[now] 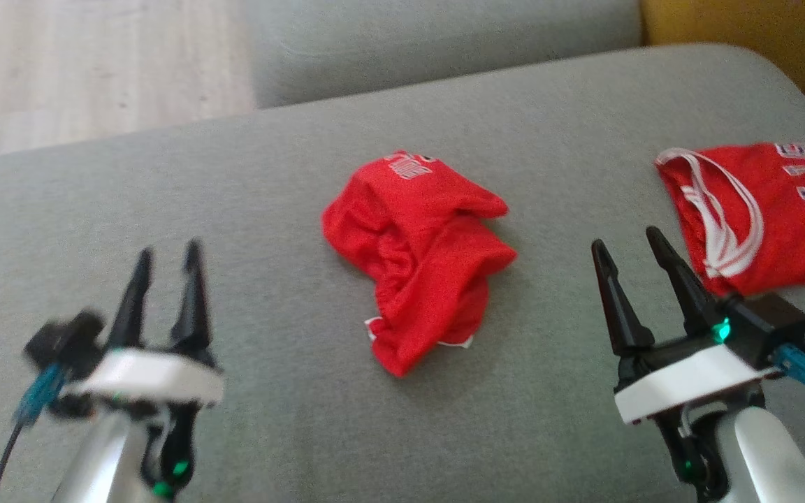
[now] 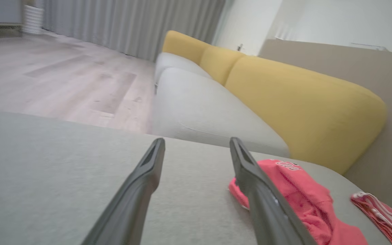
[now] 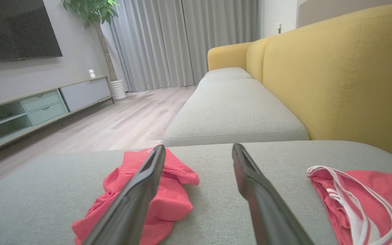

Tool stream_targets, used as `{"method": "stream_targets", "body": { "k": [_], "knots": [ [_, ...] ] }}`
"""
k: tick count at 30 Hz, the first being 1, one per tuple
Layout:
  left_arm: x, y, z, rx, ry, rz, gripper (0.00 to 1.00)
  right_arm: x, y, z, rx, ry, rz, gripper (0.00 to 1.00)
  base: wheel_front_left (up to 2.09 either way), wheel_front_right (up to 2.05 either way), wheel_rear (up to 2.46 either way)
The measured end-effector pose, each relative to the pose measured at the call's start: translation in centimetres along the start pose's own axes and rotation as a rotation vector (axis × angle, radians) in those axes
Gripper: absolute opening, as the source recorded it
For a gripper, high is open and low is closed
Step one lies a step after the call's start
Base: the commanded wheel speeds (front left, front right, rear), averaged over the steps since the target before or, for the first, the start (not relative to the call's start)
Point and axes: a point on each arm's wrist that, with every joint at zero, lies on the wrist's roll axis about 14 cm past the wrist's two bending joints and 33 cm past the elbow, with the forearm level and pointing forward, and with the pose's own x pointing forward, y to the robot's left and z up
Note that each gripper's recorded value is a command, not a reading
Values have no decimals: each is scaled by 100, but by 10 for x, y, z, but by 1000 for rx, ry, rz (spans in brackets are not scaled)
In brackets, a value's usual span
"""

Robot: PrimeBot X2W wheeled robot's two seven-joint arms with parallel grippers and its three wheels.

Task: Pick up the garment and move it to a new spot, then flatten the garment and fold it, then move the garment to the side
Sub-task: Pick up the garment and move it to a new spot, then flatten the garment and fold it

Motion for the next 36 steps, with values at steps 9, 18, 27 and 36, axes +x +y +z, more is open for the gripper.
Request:
{"method": "stream_targets", "body": {
  "k": [9, 18, 27, 36],
  "knots": [
    [-81, 59, 15, 116, -103, 212, 100, -4, 20, -15, 22, 51, 52, 100, 0, 0, 0],
    [-92, 59, 11, 116, -98, 235, 100, -11, 14, -29, 33, 95, 29, 100, 0, 0, 0],
    [-84, 57, 9, 119, -83, 221, 100, -11, 30, -36, 43, 119, 68, 100, 0, 0, 0],
    [-79, 60, 9, 115, -82, 226, 100, 4, 111, -63, -24, 241, 338, 100, 0, 0, 0]
  ]
}}
